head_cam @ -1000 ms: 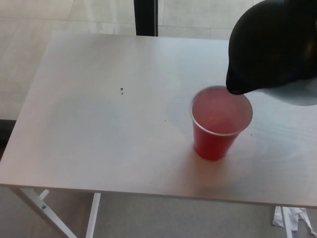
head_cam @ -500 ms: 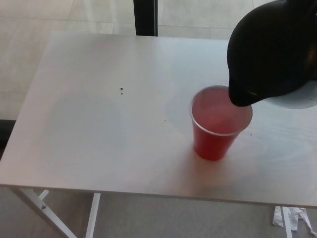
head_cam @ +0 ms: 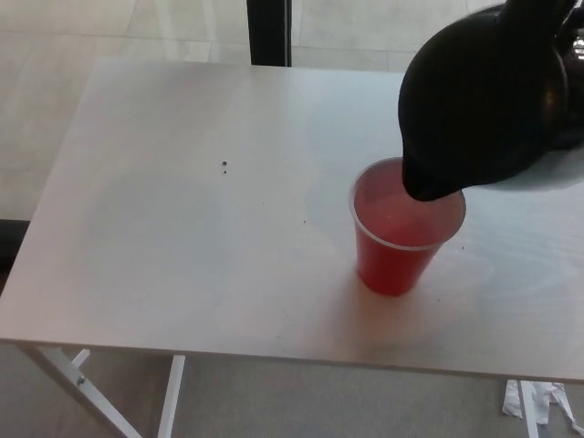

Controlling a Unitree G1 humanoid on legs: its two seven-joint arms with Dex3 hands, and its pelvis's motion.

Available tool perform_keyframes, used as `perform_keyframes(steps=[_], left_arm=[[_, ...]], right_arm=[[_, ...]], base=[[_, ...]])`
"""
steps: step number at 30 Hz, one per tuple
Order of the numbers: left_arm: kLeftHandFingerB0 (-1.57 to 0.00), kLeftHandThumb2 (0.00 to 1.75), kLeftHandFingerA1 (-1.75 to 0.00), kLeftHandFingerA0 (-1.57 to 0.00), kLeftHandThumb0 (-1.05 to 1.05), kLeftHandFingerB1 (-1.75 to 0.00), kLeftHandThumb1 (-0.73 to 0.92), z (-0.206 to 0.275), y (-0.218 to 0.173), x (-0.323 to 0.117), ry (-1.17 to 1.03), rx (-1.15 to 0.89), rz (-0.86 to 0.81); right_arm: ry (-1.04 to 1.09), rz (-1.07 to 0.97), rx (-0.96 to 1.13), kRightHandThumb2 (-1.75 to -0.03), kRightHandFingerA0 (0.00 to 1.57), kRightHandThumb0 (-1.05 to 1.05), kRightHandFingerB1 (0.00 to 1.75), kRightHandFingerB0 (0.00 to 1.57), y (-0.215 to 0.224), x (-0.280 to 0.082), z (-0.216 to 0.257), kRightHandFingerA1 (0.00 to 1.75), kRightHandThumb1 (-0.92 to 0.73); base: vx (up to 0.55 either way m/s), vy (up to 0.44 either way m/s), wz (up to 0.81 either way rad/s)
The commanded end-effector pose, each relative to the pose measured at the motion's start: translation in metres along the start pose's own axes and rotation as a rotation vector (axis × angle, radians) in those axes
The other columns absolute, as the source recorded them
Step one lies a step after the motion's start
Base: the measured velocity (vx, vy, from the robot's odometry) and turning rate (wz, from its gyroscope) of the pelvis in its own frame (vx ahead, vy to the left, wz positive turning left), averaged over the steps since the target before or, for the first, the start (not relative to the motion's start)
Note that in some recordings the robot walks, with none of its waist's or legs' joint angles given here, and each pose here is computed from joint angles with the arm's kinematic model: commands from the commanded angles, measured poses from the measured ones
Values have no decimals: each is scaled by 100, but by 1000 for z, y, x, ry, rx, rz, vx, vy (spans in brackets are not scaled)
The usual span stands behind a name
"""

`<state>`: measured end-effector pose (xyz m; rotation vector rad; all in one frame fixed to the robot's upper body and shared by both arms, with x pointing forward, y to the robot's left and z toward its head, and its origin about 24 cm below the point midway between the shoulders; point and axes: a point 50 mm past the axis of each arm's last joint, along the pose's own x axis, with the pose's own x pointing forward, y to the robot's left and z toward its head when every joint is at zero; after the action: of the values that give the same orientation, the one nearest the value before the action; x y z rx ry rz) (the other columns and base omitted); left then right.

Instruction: The robot uses its right hand to lift up a kettle kept on the middle of the desk by its handle and tilt it into a glass kept next to it to pour out water

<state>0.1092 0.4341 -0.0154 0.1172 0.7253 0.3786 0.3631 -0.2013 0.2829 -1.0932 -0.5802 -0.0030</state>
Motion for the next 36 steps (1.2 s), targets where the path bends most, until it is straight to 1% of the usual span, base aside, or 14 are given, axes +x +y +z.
perform_keyframes(steps=[1,10,11,14,17,18,21,22,24,27,30,31,34,36], left_arm=[[-30,98,-63,-49,-65,-54,62,4,7,-2,20,31,15],[-29,99,-62,-47,-67,-54,61,6,7,-2,14,32,15],[-36,63,-53,-55,-64,-43,78,6,7,-1,13,25,26],[-37,63,-54,-55,-64,-42,78,5,8,-1,16,16,25],[-35,64,-54,-54,-64,-43,78,5,7,-1,13,20,18],[-29,98,-63,-48,-65,-54,61,6,7,-1,7,25,14],[-28,98,-63,-48,-65,-53,62,7,7,-1,12,22,16],[-35,63,-54,-55,-64,-43,78,8,7,-2,10,19,15],[-30,98,-63,-51,-66,-53,62,8,8,-2,11,19,19],[-35,63,-53,-56,-65,-41,78,8,9,-2,13,13,20],[-29,98,-63,-48,-64,-54,62,7,9,-2,11,20,12],[-32,64,-53,-53,-64,-42,79,6,8,-3,10,28,9],[-30,98,-64,-49,-68,-54,60,4,8,-3,10,30,19],[-29,98,-63,-48,-69,-53,61,3,9,-2,16,34,21]], right_arm=[[-100,-115,-123,-110,91,-15,157,74,-25,5,16,175,-54],[-125,-123,-167,-104,93,-10,160,77,-24,4,18,175,-54],[-142,-104,-163,-108,94,-11,161,77,-23,4,19,175,-53],[-158,-80,-178,-110,93,-11,158,77,-21,2,20,175,-49],[-188,-84,-195,-114,92,-10,162,75,-19,1,21,175,-47],[-186,-74,-194,-113,91,-11,169,70,-18,1,20,175,-48],[-201,-76,-206,-114,92,-12,165,73,-20,1,19,175,-48],[-204,-78,-214,-114,93,-13,165,74,-21,1,18,175,-48],[-193,-76,-236,-105,93,-13,165,72,-23,2,17,175,-52],[-189,-77,-224,-100,92,-13,160,75,-25,3,17,175,-54],[-167,-67,-221,-103,122,-17,127,104,-26,3,16,140,-47],[-171,-68,-219,-100,94,-12,159,76,-25,3,16,175,-53],[-160,-64,-222,-105,123,-17,128,105,-23,1,14,140,-47],[-156,-63,-217,-101,95,-13,159,76,-22,1,13,175,-52]], base=[[0,0,0],[0,0,0],[0,0,0],[0,0,0],[0,0,0],[0,0,0],[0,0,0],[0,0,0],[0,0,0],[0,0,0],[0,0,0],[0,0,0],[0,0,0],[0,0,0]])
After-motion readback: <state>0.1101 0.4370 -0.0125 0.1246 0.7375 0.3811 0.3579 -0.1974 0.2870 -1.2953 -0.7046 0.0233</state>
